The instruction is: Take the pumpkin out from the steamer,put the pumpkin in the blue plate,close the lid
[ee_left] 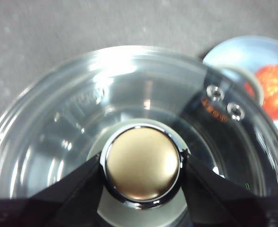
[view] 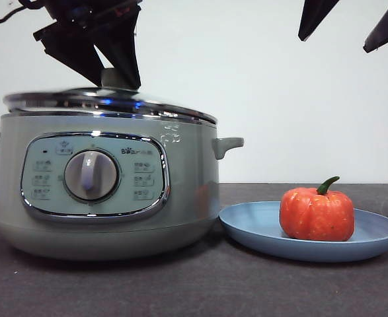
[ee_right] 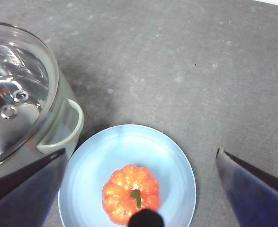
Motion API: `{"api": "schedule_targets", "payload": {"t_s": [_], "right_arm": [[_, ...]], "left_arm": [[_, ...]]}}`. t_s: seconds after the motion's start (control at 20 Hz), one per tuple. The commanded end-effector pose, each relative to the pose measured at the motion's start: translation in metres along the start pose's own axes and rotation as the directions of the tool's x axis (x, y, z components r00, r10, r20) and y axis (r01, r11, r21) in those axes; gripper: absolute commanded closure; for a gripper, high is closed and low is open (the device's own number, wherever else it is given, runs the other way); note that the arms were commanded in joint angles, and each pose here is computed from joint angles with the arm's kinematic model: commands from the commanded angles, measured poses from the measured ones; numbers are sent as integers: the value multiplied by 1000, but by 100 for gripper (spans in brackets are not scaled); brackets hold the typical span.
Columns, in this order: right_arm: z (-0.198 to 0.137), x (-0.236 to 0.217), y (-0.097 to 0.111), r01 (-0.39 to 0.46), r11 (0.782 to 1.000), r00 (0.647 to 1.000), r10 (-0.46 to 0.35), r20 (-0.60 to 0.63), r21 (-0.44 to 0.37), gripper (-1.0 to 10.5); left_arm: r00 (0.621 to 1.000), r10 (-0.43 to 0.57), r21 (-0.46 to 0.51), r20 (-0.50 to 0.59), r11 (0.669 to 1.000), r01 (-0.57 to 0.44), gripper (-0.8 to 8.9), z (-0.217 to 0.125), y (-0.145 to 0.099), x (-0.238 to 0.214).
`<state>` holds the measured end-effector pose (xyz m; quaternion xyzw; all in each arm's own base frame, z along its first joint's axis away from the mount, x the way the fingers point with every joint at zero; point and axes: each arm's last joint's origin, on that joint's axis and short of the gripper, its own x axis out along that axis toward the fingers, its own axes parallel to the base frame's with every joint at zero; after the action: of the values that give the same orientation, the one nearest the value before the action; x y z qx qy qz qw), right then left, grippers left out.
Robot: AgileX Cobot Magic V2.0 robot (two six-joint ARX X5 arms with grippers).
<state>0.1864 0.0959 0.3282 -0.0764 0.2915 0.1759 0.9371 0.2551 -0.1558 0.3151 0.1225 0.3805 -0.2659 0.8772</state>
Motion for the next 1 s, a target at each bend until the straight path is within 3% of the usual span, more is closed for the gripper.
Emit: {"api": "schedule_targets", "payload": {"t_s": [0.05,0.45,0.5,0.6,0.65,0.9,1.0], "right_arm": [[2,-1,0,3,1000,1000,-4,11,9,289],[2,-1,0,3,1000,1000,-3,11,9,289],[2,-1,0,3,1000,1000,-3,11,9,289],[2,-1,0,3,1000,1000,-3,11,9,289],[2,-1,0,3,1000,1000,-3,11,9,289],[2,-1,0,0,1000,1000,0,11,9,291],[2,-2,0,-1,1000,1000,0,16,10,378]], "left_arm": [[1000,-9,6,19,1000,9,822,4,-1,1],[999,-6,11,-36,1000,6,806,-1,-1,4],[999,-6,11,-36,1000,6,744,-1,-1,4],[999,-2,10,-40,1000,2,456,-1,-1,3],[999,6,10,-42,1000,-6,362,-1,0,3],[999,50,10,22,999,-50,343,1,0,-16],[996,54,9,69,998,-55,346,2,0,-34]]}}
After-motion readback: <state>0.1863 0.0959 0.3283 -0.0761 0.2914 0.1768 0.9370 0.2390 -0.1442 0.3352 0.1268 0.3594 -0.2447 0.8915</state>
